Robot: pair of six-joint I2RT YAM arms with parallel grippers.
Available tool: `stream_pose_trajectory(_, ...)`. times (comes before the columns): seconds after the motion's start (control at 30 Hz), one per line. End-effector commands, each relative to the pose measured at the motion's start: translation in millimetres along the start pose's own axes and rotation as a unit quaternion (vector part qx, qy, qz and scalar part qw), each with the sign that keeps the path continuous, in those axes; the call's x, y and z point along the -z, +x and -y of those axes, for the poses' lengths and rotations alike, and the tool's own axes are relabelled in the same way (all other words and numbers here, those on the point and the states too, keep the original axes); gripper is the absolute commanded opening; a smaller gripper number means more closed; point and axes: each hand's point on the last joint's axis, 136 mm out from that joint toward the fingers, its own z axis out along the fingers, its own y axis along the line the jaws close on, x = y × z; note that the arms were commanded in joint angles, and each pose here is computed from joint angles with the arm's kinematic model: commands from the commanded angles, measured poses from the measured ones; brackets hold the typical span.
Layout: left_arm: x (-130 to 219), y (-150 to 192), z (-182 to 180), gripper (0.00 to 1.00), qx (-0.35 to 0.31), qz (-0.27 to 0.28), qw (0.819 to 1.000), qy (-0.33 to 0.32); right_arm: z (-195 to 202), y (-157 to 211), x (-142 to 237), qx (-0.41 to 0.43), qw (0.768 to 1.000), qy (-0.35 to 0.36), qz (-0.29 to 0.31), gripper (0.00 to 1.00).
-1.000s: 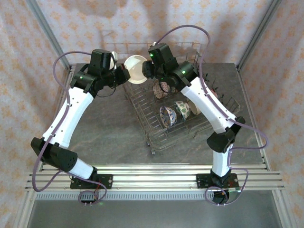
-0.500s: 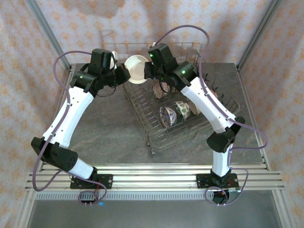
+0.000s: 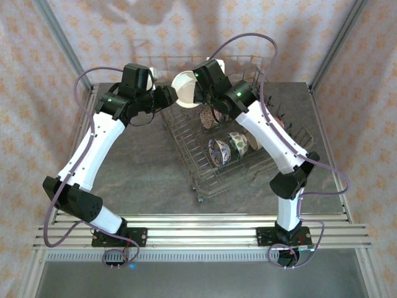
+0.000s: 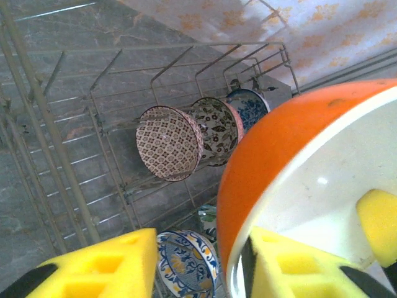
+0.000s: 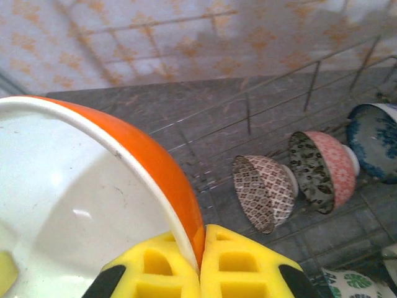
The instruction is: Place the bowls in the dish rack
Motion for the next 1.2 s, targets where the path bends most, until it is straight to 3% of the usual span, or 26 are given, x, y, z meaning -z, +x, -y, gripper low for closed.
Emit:
stream_pose_trajectory(0.0,3.5,-2.1,-0.4,0.54,-0.010,0.011,1.000,-0.008,30.3,-14.2,2.0,-0.031,0.996,0.080,0.037,0.00)
stream_pose_trajectory(0.13,17.3,-8.5,-10.4,0.65,-0.024,0.032,0.999,-0.032,49.6,-16.3,-1.9,-0.026,0.988,0.144,0.056,0.00)
stream_pose_trajectory(0.5,26.9,-1.6,-78.5,0.69,0.028,0.019,0.997,-0.074,73.0,3.6,-36.4,0.041,0.944,0.315,0.086,0.00)
stream_pose_trajectory(0.8,9.7,28.9,-119.8,0.70,0.042,-0.035,0.992,-0.114,75.1,23.6,-56.5,0.061,0.928,0.357,0.089,0.00)
stream_pose_trajectory(1.17,0.8,35.3,-130.0,0.70,0.048,-0.053,0.989,-0.128,80.6,41.3,-67.1,0.097,0.906,0.401,0.097,0.00)
